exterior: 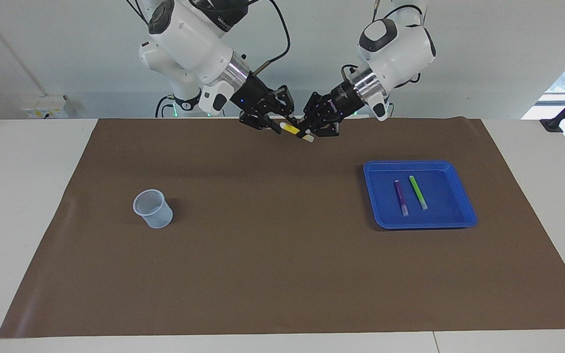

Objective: Transfer and insert pens with both arms
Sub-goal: 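Grasp the yellow pen tip with the right gripper, open the left gripper, then carry the yellow pen to the cup while the left gripper withdraws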

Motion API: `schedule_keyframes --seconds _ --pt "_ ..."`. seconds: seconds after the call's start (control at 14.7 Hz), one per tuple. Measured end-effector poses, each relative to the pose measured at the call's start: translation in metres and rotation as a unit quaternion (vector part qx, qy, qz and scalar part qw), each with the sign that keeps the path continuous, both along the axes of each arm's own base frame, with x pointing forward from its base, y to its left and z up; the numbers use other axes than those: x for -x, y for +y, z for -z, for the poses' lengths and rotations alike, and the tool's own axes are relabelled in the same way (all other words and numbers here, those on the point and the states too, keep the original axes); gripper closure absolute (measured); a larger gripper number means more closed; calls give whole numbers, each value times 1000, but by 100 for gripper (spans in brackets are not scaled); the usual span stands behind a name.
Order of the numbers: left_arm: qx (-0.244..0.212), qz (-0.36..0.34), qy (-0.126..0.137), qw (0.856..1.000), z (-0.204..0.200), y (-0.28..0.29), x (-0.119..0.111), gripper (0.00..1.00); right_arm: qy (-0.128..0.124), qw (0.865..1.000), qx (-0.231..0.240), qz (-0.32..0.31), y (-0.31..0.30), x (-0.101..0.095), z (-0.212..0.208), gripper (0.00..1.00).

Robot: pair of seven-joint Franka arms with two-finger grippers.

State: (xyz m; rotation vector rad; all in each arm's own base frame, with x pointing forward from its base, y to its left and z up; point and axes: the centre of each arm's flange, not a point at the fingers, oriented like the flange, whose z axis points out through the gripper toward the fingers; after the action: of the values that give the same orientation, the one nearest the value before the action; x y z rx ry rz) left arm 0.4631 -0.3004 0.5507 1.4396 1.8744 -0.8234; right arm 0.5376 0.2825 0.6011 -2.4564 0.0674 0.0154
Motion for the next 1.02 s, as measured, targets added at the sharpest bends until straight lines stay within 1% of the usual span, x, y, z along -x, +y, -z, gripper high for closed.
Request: schedule_keyframes --seconds 0.07,0.2,0.27,0.34,0.41,0.68,0.82,0.89,0.95,1.02 --pt "0 -1 0 1000 0 0 0 83 -4 1000 0 3 0 -1 -1 51" --pt "0 -4 -2 1000 0 1 -1 83 -9 1000 1 5 -1 -2 -1 55" --pt "0 -4 -2 1000 0 1 -1 83 -9 1000 3 5 -1 -2 -1 63" --pt "0 -5 -2 1000 1 1 -1 83 -10 1000 4 5 -1 -2 -1 75" --pt "0 -5 -1 1000 2 1 0 83 -11 1000 4 4 -1 -2 -1 83" --pt "1 -6 0 1000 2 1 0 83 -12 1000 6 3 0 -2 -2 83" --pt "2 -7 1 1000 4 -1 1 83 -22 1000 21 -3 2 0 -4 83" --pt "2 -7 0 1000 4 -1 1 78 -32 999 42 -5 0 0 -4 83" --pt "3 -8 -1 1000 2 0 1 66 -39 997 61 -1 -7 -3 -3 83" --pt "4 -8 -2 1000 0 1 1 55 -43 997 70 5 -16 -8 -2 83"
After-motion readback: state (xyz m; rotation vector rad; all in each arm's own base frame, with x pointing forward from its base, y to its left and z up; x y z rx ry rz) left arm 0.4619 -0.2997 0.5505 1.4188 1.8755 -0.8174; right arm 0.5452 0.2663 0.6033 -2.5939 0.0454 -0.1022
